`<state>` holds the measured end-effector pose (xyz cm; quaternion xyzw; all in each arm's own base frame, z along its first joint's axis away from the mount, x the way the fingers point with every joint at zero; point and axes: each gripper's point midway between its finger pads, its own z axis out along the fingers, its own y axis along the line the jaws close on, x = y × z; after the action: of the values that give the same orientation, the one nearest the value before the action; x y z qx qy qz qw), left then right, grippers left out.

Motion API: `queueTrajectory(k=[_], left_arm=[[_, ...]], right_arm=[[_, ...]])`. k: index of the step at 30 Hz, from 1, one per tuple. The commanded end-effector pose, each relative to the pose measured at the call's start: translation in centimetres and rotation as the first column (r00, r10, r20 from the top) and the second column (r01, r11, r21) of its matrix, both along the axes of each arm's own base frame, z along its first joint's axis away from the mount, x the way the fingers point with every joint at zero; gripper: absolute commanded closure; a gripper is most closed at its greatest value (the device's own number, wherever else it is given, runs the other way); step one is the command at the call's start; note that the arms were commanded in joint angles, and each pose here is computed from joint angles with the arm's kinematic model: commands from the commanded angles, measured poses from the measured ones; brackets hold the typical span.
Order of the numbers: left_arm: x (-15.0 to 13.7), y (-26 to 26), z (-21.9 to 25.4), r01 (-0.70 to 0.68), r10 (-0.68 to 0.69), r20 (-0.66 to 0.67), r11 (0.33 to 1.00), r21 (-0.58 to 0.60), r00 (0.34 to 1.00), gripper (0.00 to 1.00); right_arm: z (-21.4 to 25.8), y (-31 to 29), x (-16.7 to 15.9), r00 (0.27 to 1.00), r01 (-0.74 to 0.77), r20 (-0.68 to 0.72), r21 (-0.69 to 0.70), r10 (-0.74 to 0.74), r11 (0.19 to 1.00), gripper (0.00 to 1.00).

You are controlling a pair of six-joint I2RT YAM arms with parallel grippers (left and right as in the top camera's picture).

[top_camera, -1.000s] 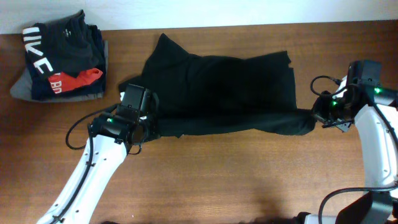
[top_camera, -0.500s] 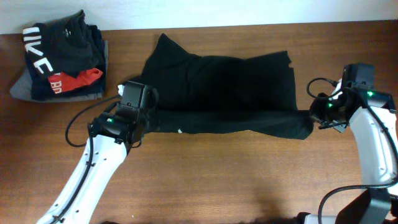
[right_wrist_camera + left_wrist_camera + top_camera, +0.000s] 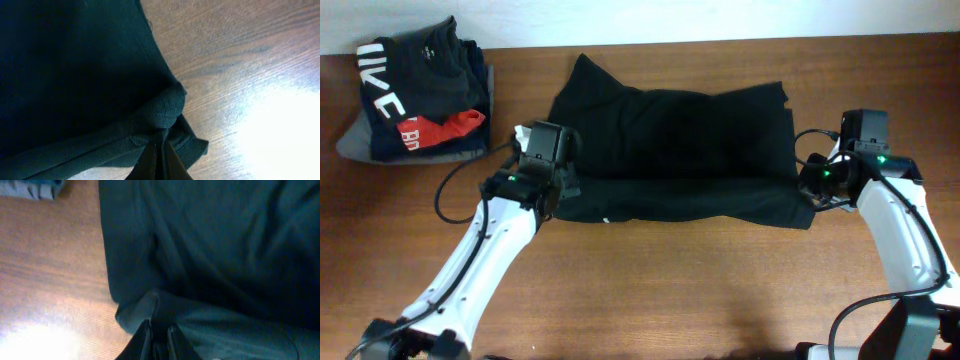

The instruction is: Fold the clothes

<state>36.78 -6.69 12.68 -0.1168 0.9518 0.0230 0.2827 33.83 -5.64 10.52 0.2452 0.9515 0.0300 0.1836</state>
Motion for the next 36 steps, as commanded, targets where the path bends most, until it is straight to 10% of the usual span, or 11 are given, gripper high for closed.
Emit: queueTrajectory(k=[1, 20, 24, 29, 36], left_arm=[[1.7, 0.5, 0.5, -0.022, 0.02, 0.051, 0.999, 0.032, 0.999, 0.88], [4.3, -0.4, -1.2, -0.023, 0.021, 0.093, 1.0, 0.018, 0.995, 0.75], [4.3, -0.4, -2.4, -0.022, 0.02, 0.066, 0.999, 0.027, 0.998, 0.7], [4.3, -0.3, -2.7, -0.021, 0.02, 0.057, 0.999, 0.031, 0.998, 0.47], [2.6, -0.1, -3.0, 0.01, -0.009, -0.024, 0.998, 0.058, 1.0, 0.43]], right_arm=[[-0.2, -0.8, 0.2, 1.0, 0.016, 0.005, -0.054, -0.016, 0.998, 0.96], [-4.9, -1.1, 1.8, 0.998, 0.013, -0.065, -0.043, -0.016, 0.999, 0.95], [-4.7, -1.2, 2.4, 0.999, 0.014, -0.039, -0.047, -0.016, 0.999, 0.73], [-4.5, -1.5, 2.9, 1.0, 0.02, -0.019, -0.063, -0.021, 0.998, 0.12], [-3.1, -2.4, 2.2, 0.997, 0.042, -0.066, -0.071, -0.047, 0.997, 0.08]])
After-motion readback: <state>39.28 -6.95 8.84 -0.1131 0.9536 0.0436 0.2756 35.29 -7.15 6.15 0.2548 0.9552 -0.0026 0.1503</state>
